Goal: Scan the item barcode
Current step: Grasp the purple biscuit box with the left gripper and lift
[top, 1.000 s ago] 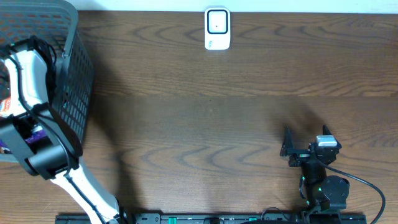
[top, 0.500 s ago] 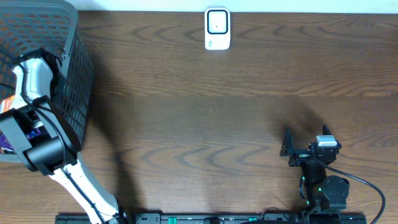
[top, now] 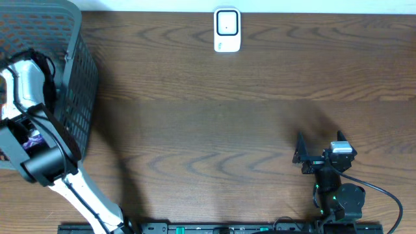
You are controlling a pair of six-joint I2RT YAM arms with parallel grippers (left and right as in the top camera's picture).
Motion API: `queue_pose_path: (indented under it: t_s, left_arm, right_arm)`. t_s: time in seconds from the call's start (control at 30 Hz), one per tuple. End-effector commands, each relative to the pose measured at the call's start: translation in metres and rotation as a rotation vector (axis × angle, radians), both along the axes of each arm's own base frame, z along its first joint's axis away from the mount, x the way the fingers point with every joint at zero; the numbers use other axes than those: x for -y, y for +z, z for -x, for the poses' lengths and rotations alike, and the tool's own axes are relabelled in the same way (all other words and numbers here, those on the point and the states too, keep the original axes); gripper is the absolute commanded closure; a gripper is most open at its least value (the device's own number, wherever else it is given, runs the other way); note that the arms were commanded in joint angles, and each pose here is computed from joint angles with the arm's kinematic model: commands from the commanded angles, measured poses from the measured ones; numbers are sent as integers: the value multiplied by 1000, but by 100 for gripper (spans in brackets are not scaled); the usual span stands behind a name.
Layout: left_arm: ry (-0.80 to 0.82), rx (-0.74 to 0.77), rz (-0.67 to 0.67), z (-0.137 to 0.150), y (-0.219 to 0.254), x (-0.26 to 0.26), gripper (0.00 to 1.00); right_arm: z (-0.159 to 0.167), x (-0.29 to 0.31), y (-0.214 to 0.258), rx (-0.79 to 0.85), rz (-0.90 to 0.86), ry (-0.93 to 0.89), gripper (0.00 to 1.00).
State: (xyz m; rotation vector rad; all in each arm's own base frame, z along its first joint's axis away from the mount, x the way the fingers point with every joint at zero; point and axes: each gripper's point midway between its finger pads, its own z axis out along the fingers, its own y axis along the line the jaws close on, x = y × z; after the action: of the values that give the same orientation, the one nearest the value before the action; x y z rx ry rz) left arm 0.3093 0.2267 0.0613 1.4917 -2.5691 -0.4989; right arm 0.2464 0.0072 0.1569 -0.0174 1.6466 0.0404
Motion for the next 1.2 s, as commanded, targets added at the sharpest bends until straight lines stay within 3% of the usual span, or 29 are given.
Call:
queue_pose_path:
  t_s: [0.0,0.1,0.23,0.27,0.6,0.73,0.8,0.83,0.9,0.97,1.0,1.17]
  left_arm:
    - [-33,295,29,-34,70,15,93]
    - [-57,520,18,-49,127,26,93]
    - [-83,691,-68,-44,189,30,93]
    - [-98,786,-119,-39,223,33,93]
    - [-228,1186,-156,-28,336,73,93]
    - [-228,1261,-260,-6,370,75,92]
    - [-181,1211,-326,1,365,61,64]
    - [-150,1163,-359,4,356,52,42]
    - [-116,1064,-359,-6,327,36,14]
    - [-110,1008,-325,-18,305,31,9]
    - [-82,875,-246,-37,253,20,2]
    - [86,690,-115,-57,165,10,2]
  right_arm:
    - [0,-2,-1,0,8,8,1]
    - [0,-2,-1,0,8,8,1]
    - [0,-2,-1,0,8,8,1]
    - [0,-2,-1,0,8,8,1]
    - [0,-2,-1,0,8,8,1]
    - [0,-2,-1,0,8,8,1]
    - [0,-2,-1,0,8,8,1]
    - [0,-2,-1,0,8,8,1]
    - [0,-2,-1,0,8,8,1]
    - [0,-2,-1,0,8,8,1]
    - [0,-2,-1,0,8,8,1]
    - [0,-2,0,0,8,8,1]
